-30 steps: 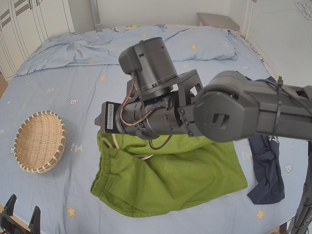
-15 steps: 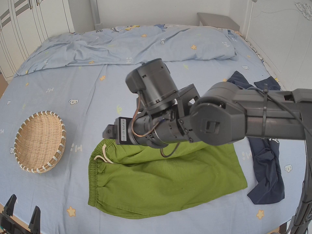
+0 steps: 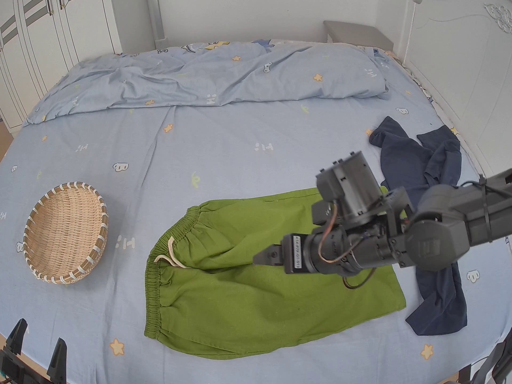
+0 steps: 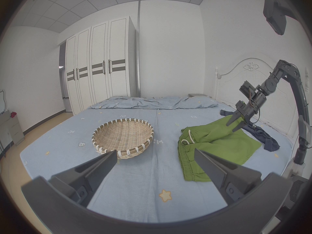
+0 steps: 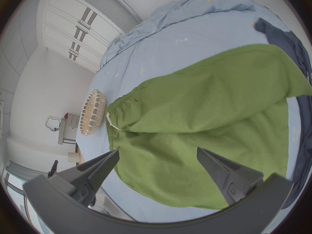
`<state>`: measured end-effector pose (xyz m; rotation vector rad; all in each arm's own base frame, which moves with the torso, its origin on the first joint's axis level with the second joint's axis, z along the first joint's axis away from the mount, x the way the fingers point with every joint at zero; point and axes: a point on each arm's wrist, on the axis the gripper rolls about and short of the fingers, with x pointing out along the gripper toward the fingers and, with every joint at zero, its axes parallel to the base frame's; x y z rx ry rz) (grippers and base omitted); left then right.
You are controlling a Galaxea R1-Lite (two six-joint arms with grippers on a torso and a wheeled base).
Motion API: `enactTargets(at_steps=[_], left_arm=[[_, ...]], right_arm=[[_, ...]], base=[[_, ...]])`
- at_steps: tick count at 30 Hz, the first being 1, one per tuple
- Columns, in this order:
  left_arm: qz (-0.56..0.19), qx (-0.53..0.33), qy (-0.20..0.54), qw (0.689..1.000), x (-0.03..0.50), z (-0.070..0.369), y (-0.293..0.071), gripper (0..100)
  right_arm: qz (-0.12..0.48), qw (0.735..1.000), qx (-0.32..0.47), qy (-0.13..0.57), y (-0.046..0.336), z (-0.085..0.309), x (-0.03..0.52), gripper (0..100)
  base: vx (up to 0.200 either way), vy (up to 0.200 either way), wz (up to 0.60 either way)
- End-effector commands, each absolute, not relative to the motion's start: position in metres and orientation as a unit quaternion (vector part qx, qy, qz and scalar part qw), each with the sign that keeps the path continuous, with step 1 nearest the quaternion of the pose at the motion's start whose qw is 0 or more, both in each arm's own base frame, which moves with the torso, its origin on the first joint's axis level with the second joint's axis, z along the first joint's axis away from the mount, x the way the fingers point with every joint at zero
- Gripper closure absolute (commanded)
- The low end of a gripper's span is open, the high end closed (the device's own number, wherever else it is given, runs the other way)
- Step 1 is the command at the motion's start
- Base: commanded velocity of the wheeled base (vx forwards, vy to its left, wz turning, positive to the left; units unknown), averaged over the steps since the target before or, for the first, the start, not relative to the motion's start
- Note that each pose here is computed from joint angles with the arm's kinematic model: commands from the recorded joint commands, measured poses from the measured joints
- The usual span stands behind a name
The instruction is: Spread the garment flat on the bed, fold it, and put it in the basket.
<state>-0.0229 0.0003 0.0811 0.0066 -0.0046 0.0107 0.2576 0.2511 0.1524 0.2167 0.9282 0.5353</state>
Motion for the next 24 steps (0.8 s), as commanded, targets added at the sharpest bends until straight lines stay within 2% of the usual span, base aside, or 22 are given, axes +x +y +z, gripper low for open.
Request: enactTargets(at_steps=[1,3,4,6,8,10,11,12,16,19,23,24], left_arm=[[0.002,0.013,-0.026,1.000,-0.025,0.086,0.000,0],[0.001,0.011,-0.030,0.999,-0.026,0.088,0.000,0],[-0.020,-0.026,-0.133,0.991,-0.050,0.156,0.001,0],[-0.045,-0.064,-0.127,0.989,-0.056,0.190,0.002,0],[-0.080,-0.068,-0.064,0.992,-0.051,0.200,0.001,0],[-0.093,-0.071,-0.044,0.992,-0.048,0.200,0.001,0],[-0.165,-0.110,0.046,0.979,-0.026,0.198,-0.003,0],[-0.185,-0.138,0.078,0.970,-0.017,0.197,-0.005,0],[-0.260,-0.295,0.231,0.890,0.038,0.197,-0.016,0],[-0.264,-0.341,0.311,0.847,0.081,0.177,-0.023,0],[-0.287,-0.339,0.377,0.813,0.114,0.141,-0.028,0],[-0.287,-0.339,0.377,0.813,0.114,0.141,-0.028,0]], right_arm=[[0.231,0.863,0.166,0.417,0.145,0.110,0.213,0],[0.231,0.863,0.166,0.417,0.144,0.109,0.213,0],[0.218,0.863,0.168,0.423,0.135,0.097,0.208,0],[0.214,0.863,0.171,0.425,0.130,0.091,0.206,0],[0.217,0.861,0.174,0.425,0.127,0.086,0.204,0],[0.217,0.861,0.176,0.425,0.126,0.085,0.203,0],[0.212,0.859,0.185,0.428,0.120,0.079,0.204,0],[0.209,0.859,0.187,0.428,0.117,0.078,0.204,0],[0.194,0.859,0.199,0.430,0.107,0.071,0.211,0],[0.178,0.856,0.202,0.442,0.100,0.064,0.211,0],[0.155,0.854,0.208,0.450,0.091,0.057,0.215,0],[0.155,0.854,0.208,0.450,0.091,0.057,0.215,0]], base=[[0.000,0.000,0.00],[0.000,0.000,0.00],[0.000,0.000,0.00],[0.000,0.000,0.00],[0.000,0.000,0.00],[0.000,0.000,0.00],[0.000,0.000,0.00],[0.000,0.000,0.00],[0.000,0.000,0.00],[0.000,0.000,0.00],[0.000,0.000,0.00],[0.000,0.000,0.00]])
